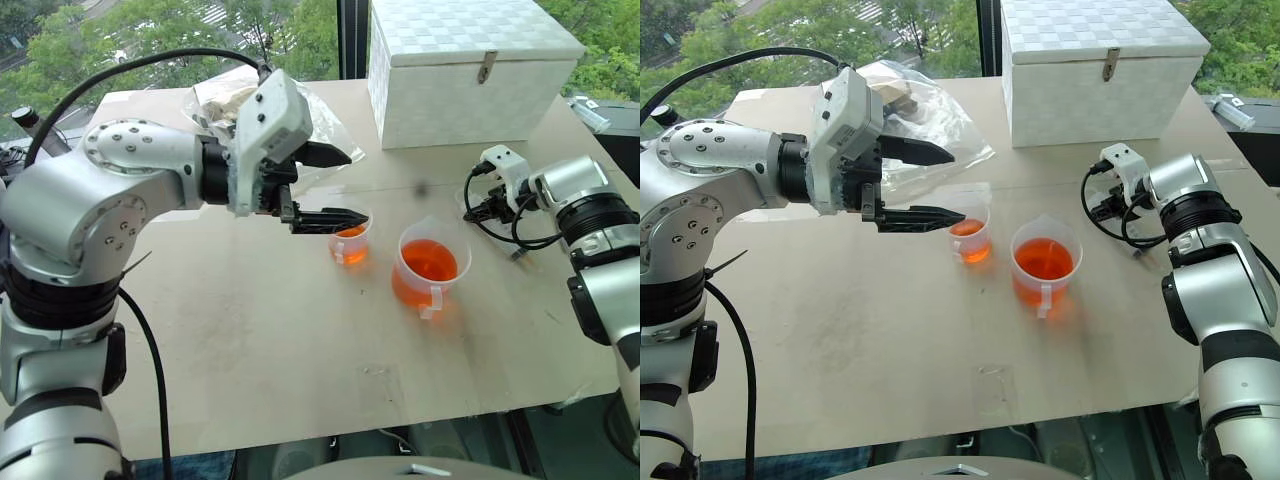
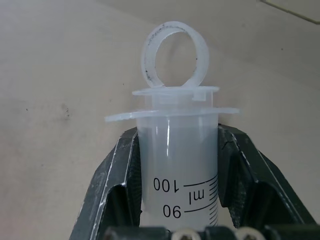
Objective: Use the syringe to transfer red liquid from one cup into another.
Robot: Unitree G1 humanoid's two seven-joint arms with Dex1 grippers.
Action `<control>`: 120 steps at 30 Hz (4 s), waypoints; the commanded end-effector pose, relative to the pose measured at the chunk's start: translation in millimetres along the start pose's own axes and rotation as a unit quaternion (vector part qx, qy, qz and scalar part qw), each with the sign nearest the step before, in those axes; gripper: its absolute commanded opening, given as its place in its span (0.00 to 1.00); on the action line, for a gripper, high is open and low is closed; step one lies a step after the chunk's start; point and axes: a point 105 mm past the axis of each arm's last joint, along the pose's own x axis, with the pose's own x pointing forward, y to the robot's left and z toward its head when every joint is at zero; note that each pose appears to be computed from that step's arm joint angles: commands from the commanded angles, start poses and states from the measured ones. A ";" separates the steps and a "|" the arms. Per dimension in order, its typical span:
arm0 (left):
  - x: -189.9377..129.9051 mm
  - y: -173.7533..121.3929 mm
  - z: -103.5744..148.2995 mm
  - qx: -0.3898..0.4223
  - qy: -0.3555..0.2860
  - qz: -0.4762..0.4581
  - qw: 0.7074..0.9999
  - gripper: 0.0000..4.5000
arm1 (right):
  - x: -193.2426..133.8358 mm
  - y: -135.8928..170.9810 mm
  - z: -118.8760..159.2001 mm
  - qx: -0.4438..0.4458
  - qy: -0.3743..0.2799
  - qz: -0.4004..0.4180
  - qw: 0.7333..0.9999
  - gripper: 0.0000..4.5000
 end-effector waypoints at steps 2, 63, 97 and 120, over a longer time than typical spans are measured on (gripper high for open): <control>-3.6 14.4 10.5 0.008 -0.021 0.040 0.999 1.00 | -50.0 2.9 55.6 0.009 -0.138 0.021 0.990 0.34; 97.1 -14.6 51.5 -0.050 -0.205 -0.058 0.976 0.10 | -113.5 169.9 -1.4 -0.073 -0.623 0.086 0.774 0.34; 82.9 5.7 100.5 -0.051 -0.256 -0.016 0.965 0.01 | -92.5 171.2 -15.8 -0.053 -0.600 0.094 0.793 0.34; 26.3 46.9 113.7 0.011 -0.297 0.068 0.952 0.59 | -117.3 162.6 1.4 -0.045 -0.638 0.086 0.764 0.34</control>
